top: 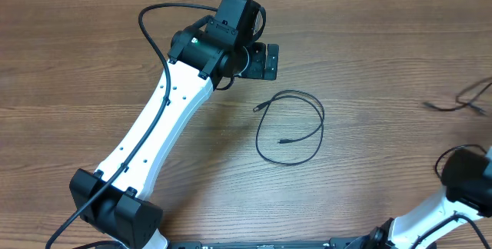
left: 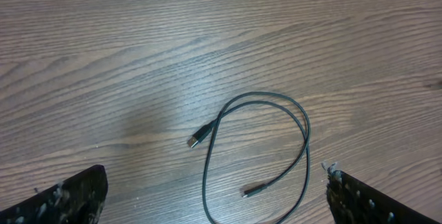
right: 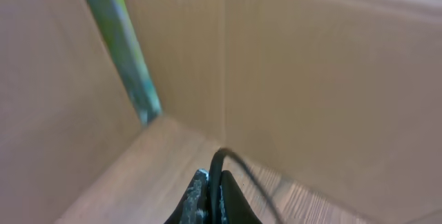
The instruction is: Untangle cables
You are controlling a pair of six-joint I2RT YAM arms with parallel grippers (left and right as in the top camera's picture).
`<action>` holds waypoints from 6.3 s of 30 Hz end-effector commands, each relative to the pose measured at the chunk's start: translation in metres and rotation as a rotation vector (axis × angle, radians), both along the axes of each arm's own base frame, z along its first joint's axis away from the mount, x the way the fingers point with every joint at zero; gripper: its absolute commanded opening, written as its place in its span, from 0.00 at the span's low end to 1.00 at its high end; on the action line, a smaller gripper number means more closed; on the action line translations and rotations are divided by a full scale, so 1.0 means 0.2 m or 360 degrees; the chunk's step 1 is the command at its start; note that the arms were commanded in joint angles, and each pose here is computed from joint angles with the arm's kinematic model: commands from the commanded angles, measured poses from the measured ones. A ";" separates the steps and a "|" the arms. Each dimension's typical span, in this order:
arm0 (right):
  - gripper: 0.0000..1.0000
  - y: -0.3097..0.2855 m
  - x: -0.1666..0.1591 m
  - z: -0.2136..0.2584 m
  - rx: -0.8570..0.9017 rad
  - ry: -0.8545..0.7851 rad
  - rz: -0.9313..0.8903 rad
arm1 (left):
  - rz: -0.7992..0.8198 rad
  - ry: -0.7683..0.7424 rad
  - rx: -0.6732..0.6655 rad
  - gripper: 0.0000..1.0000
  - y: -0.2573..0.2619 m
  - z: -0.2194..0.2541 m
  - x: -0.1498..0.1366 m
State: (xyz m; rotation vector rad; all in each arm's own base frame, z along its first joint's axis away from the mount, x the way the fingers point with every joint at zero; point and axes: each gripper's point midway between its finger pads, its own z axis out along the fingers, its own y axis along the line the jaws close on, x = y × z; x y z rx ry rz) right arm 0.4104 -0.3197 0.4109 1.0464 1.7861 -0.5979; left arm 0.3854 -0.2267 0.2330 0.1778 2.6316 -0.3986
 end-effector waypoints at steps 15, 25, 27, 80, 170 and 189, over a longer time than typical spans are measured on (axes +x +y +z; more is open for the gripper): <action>0.04 -0.13 0.04 -0.89 0.0624 0.0201 0.0204 | 0.0010 -0.0033 -0.0044 1.00 -0.01 0.06 0.00; 0.04 -0.09 0.05 -1.16 0.0735 0.0258 0.0244 | 0.0010 -0.0033 -0.0044 0.99 -0.01 0.06 0.00; 0.04 -0.08 0.05 -1.20 0.0747 0.0268 0.0244 | 0.0010 -0.0033 -0.0044 0.99 -0.01 0.06 0.00; 1.00 0.30 -0.38 -0.14 0.0315 -0.0150 0.0390 | 0.0007 -0.0032 -0.0044 0.99 -0.01 0.06 -0.01; 0.93 2.06 -0.53 -1.66 0.0863 0.1333 0.1753 | 0.0007 -0.0031 -0.0043 0.99 -0.01 0.06 -0.01; 0.80 2.09 -0.50 -2.00 0.0810 0.1584 0.1635 | 0.0007 -0.0032 -0.0044 1.00 -0.01 0.06 -0.01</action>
